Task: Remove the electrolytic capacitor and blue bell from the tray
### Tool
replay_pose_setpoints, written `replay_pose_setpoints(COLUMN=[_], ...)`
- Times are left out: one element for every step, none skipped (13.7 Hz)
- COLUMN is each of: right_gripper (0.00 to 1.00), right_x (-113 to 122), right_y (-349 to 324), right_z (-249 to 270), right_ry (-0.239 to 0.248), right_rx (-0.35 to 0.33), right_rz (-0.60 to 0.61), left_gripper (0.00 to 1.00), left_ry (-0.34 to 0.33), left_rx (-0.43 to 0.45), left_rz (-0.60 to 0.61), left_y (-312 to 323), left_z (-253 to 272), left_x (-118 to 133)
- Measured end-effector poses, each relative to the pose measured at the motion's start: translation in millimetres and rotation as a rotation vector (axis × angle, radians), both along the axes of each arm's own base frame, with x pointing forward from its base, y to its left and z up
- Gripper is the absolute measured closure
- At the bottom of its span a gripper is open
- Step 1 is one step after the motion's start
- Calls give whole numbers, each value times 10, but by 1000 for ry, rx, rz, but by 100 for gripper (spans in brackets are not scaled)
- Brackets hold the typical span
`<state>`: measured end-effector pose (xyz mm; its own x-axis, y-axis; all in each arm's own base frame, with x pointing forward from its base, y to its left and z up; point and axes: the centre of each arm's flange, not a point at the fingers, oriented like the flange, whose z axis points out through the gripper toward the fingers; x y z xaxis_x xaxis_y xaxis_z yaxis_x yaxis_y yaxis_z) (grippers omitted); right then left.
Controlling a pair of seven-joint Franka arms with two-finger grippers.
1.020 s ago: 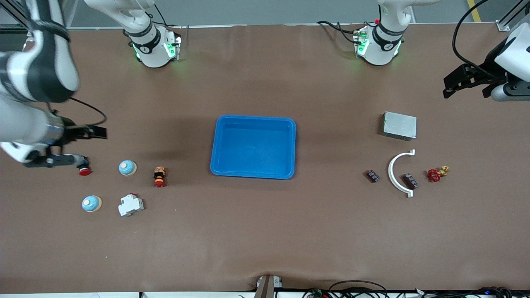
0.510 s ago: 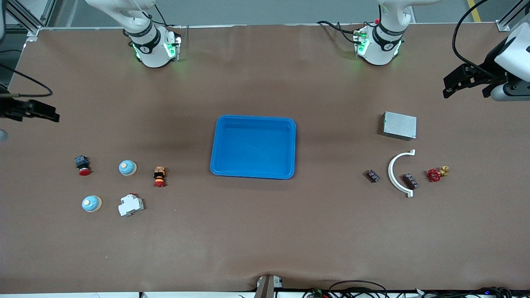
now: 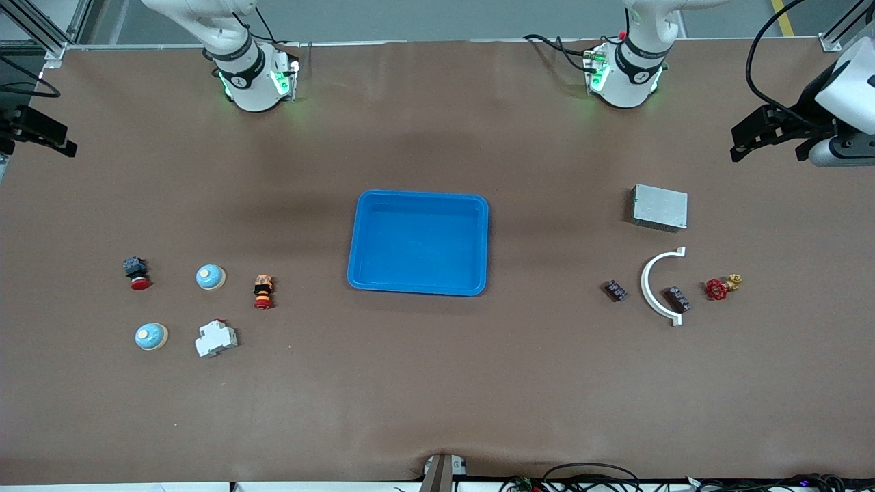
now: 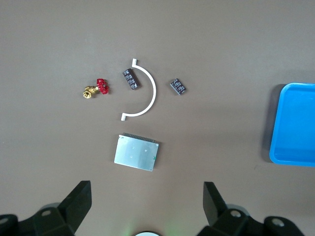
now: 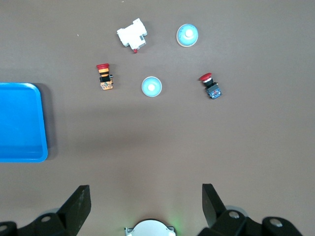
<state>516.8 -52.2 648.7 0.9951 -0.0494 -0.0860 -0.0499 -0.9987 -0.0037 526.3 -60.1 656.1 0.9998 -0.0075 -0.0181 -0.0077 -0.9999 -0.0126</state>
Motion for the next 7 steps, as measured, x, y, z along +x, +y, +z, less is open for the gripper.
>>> replay_pose_setpoints(right_gripper=[0,0,0,0,0,0,0], right_x=[21,58,94,120,132,141,155], right_y=[14,38,90,171,254,311,338], right_z=[-50,-92,-112,-119,-125,-130,-132], right_ry=[-13,-31,-50,-64,-68,-72,-82], right_rx=[-1,-3,-5,-7,-8,-8,-8], right_rz=[-9,-41,-81,-109,-117,-117,-111], left_gripper=[0,0,0,0,0,0,0], left_ry=[0,0,0,0,0,0,0], left_rx=[0,0,0,0,0,0,0], left_rz=[0,0,0,0,0,0,0], left_y=[0,0,0,1,1,1,1], left_z=[0,0,0,0,0,0,0], left_x=[0,0,0,0,0,0,0])
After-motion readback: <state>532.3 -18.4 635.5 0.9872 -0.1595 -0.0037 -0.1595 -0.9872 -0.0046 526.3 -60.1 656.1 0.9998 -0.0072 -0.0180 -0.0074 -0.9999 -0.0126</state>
